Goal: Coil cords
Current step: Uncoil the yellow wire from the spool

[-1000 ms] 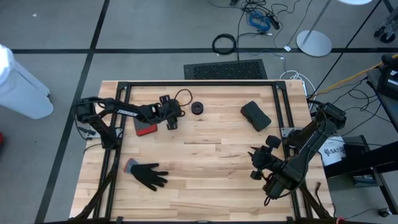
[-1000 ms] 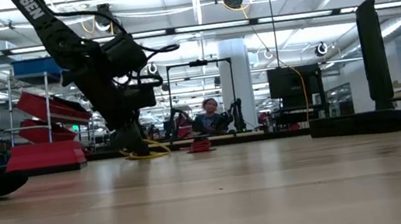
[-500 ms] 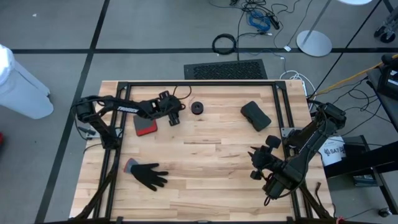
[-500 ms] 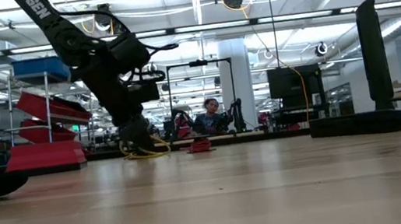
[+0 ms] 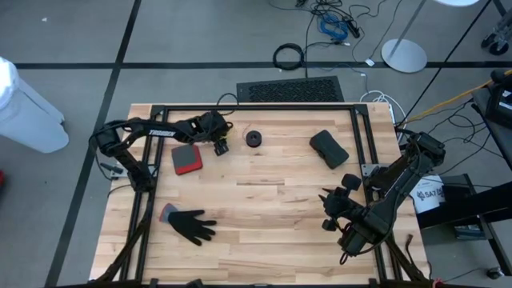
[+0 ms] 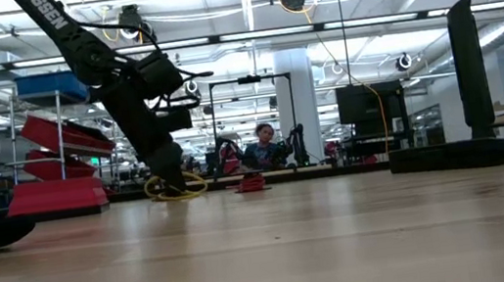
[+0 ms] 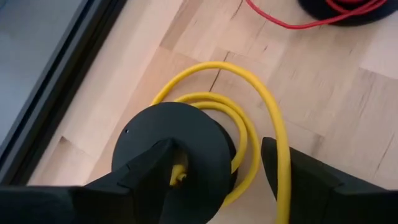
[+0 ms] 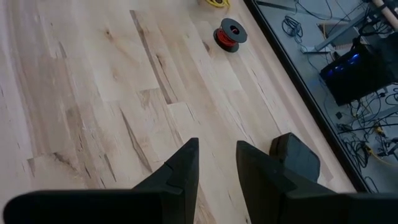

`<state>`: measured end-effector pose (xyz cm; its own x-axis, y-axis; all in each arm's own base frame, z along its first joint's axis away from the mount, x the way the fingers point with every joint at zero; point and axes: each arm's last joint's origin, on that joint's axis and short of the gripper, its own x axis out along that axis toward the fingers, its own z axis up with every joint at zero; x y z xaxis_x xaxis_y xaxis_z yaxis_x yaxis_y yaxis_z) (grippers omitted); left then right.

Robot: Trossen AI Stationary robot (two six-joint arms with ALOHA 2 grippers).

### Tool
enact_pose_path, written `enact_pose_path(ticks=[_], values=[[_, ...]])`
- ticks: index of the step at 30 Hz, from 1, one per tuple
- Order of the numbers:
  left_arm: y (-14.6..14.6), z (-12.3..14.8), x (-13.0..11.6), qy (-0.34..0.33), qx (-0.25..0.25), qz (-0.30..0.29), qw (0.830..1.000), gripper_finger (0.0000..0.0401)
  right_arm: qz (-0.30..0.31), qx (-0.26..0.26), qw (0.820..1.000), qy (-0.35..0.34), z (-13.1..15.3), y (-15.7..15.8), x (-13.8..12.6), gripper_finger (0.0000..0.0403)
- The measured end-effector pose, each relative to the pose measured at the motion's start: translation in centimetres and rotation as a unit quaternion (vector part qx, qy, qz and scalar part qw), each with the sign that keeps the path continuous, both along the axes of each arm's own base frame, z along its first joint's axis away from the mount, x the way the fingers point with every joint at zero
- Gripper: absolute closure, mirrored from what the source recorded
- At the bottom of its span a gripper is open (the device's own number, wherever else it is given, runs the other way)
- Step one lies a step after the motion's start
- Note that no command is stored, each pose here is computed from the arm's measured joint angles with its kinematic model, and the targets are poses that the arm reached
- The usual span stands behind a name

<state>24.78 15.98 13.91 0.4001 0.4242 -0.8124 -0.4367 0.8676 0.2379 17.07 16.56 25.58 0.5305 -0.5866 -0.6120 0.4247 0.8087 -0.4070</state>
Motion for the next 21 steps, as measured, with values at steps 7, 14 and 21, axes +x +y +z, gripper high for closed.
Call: enact_pose_path(ticks=[7, 14, 21], values=[[0.8, -1.1, -0.2, -0.011, -0.054, -0.019, 0.998, 0.0162, 0.001, -0.004, 1.000, -0.006, 0.0, 0.0, 0.0, 0.0310], [-0.1, -2.0, 0.3, 0.016, -0.057, -0.040, 0.997, 0.0170, 0.001, -0.002, 1.000, -0.008, 0.0, 0.0, 0.0, 0.0310], [-2.3, -1.7, 1.6, 0.011, -0.068, -0.094, 0.993, 0.0242, 0.000, -0.002, 1.000, -0.008, 0.0, 0.0, 0.0, 0.0310]])
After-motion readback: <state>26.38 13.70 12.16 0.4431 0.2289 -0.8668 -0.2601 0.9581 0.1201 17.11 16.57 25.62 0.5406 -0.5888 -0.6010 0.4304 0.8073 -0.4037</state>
